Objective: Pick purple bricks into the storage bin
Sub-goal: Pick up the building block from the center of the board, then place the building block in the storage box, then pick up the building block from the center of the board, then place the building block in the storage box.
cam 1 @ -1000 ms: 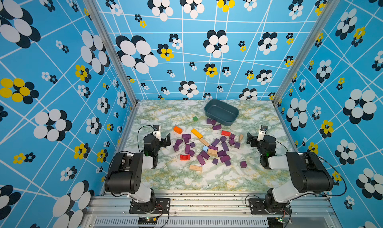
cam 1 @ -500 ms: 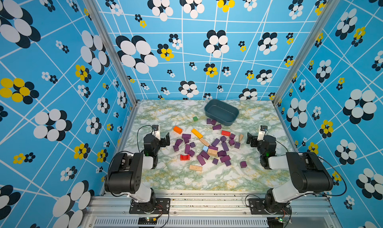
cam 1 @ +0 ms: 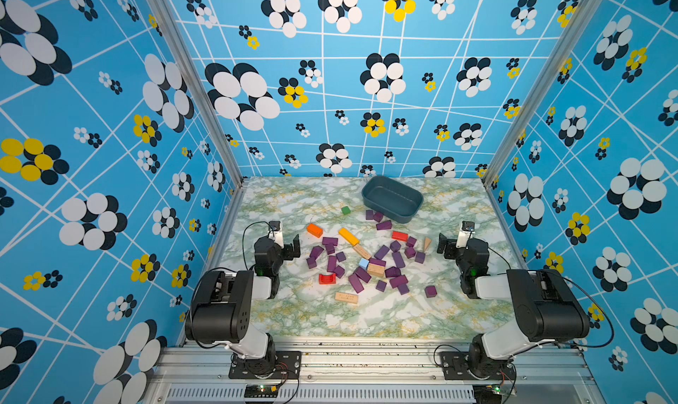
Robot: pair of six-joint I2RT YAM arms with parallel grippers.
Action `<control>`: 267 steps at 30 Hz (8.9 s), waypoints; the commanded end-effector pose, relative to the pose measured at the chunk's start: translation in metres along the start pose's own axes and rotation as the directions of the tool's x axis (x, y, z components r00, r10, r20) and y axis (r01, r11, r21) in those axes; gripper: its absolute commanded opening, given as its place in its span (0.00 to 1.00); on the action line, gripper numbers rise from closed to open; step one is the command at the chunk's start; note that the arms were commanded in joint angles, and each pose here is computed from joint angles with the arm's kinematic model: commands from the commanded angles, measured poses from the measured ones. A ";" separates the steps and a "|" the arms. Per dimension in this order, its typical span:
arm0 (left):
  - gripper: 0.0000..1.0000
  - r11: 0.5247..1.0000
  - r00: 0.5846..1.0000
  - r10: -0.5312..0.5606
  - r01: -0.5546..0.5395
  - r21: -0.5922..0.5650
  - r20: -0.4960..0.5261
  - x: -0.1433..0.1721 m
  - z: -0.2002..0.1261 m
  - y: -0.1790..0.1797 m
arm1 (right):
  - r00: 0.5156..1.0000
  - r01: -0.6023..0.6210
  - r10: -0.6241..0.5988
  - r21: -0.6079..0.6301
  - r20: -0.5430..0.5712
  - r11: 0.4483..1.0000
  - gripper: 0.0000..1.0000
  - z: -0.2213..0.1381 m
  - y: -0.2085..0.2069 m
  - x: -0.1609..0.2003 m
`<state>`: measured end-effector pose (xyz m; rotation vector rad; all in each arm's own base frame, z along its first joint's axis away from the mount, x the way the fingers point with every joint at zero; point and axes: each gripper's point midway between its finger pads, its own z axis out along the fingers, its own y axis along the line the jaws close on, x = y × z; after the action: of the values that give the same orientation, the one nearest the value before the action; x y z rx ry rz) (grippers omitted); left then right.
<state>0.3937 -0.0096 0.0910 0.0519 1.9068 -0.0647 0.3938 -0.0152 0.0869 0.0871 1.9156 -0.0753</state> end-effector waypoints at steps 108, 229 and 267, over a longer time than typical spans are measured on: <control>0.99 0.812 0.985 0.170 -0.148 0.564 0.013 -0.015 -0.108 -0.266 | 0.631 -0.137 0.090 0.003 -0.771 0.991 0.16 -0.143 0.101 0.093; 0.25 0.973 0.800 -0.174 0.048 -0.228 -0.575 0.039 -0.034 -0.098 | 0.875 -0.394 0.170 -0.461 -0.454 0.796 0.97 -0.122 0.145 0.010; 0.28 0.898 0.991 0.079 -0.026 0.439 -0.104 -0.155 0.132 -0.378 | 0.889 -0.374 0.221 -0.358 -0.401 0.855 0.99 -0.108 0.121 0.038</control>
<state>0.5320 -0.3801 0.1922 0.3726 2.0436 -0.4303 0.2913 0.1189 0.0919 0.1116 2.1944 0.6445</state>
